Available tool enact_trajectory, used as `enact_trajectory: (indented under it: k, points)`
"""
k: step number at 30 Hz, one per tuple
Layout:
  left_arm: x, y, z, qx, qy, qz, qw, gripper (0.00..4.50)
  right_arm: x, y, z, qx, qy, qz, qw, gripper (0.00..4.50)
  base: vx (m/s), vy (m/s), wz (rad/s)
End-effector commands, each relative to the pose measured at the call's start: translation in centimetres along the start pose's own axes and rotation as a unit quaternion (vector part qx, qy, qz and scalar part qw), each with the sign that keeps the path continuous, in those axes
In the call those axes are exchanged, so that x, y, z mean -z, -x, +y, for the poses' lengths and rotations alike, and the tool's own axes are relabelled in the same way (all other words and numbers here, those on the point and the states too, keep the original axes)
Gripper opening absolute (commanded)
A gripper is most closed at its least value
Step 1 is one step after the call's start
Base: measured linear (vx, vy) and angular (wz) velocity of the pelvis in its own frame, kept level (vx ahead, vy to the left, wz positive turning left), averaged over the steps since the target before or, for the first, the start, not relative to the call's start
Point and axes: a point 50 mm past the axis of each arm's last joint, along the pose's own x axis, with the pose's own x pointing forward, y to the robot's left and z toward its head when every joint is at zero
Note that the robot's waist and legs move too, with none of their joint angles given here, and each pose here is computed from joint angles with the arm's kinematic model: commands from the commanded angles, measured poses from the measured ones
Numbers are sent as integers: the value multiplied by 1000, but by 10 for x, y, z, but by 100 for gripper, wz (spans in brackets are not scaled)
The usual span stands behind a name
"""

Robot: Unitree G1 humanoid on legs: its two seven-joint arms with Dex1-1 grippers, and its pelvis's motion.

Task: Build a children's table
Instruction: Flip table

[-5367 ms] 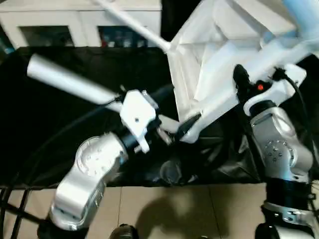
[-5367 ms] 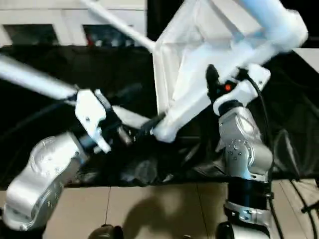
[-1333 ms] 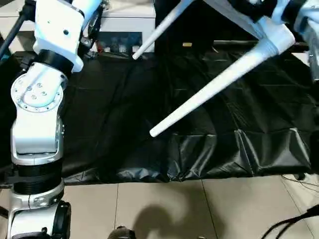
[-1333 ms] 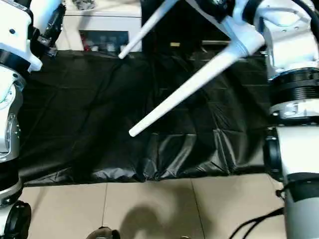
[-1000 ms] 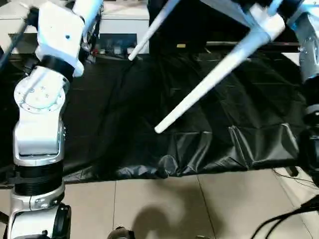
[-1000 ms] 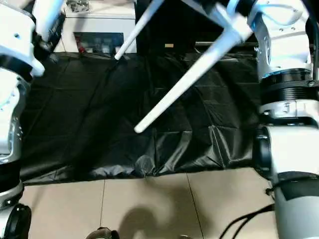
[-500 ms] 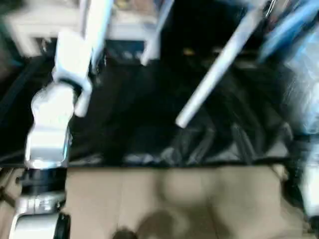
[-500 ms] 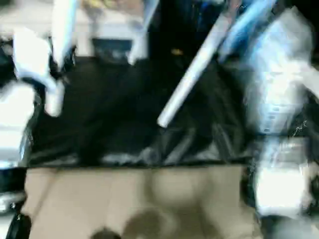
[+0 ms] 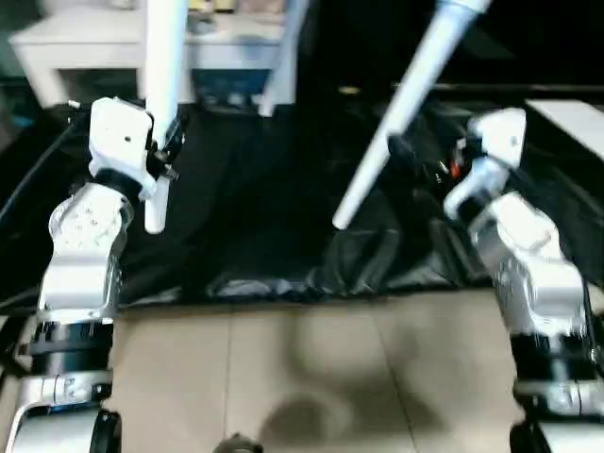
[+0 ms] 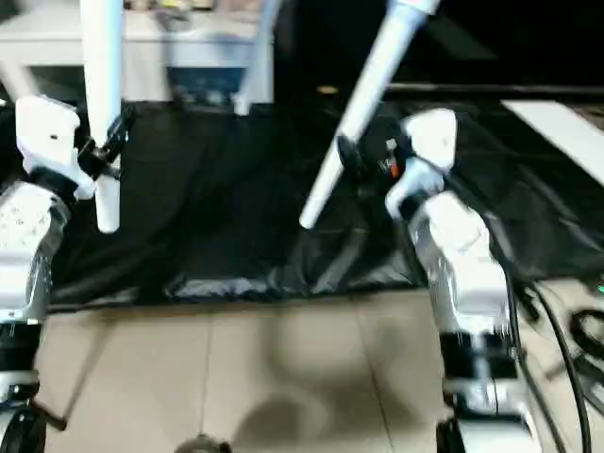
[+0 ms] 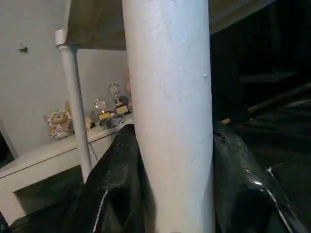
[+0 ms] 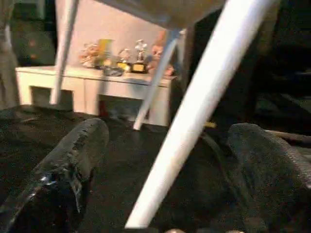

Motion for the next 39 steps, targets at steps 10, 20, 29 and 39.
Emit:
enact_trajectory:
  k: [10,20,29,39]
  points:
    - [20,8,-25,70,-9,44,997,170,12,6,1,54,-10,26,998,450,-49,-10,2]
    - [29,4,-27,42,18,68,997,170,16,6,1,61,-10,38,997,450,-13,-29,2]
    - [30,2,-29,55,9,74,996,170,22,9,-3,66,9,55,996,450,0,0,0]
    - [54,5,-21,36,-22,138,989,170,23,-1,-25,96,12,63,993,450,0,0,0]
